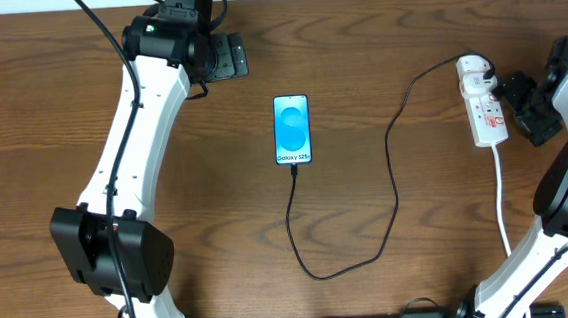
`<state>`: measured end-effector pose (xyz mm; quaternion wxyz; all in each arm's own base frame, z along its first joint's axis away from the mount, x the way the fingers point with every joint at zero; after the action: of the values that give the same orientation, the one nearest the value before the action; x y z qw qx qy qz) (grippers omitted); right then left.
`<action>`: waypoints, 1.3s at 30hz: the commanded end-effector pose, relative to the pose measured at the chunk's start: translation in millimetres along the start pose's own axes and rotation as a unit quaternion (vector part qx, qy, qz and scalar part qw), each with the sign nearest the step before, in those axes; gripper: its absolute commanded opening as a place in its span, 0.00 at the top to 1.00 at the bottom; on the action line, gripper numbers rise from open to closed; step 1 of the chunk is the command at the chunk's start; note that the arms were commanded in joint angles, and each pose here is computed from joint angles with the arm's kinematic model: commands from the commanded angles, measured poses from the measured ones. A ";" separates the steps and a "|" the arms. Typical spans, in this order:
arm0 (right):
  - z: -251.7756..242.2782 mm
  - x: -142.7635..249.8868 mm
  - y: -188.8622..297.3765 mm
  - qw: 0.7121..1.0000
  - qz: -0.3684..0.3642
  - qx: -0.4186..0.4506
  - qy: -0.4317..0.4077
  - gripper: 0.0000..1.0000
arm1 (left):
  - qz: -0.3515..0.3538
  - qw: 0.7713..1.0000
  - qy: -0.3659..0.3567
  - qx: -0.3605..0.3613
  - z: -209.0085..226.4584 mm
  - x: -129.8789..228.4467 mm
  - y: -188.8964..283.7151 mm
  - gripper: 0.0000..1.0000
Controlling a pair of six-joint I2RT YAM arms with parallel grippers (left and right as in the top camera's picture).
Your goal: Plug charger to phone and switch on socket
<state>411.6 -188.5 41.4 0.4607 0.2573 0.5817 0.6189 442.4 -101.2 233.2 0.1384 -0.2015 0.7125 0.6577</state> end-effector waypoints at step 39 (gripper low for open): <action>14.8 33.0 -9.4 0.998 0.058 -0.019 0.028 0.01 | 0.002 1.000 0.000 -0.008 1.7 1.2 -2.3 0.04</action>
<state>416.7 -181.6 43.9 0.4568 0.2527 0.5730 0.6317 442.4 -101.2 233.2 0.1383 -0.2014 0.7125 0.6578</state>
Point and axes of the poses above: each gripper's point midway between its finger pads, its own y axis back along the fingers, its own z axis along the line the jaws close on, x = y × z, the point moved 3 cm from there along y, back along the fingers, and after that the axes turned 2 degrees about -y, right-handed, at the moved point
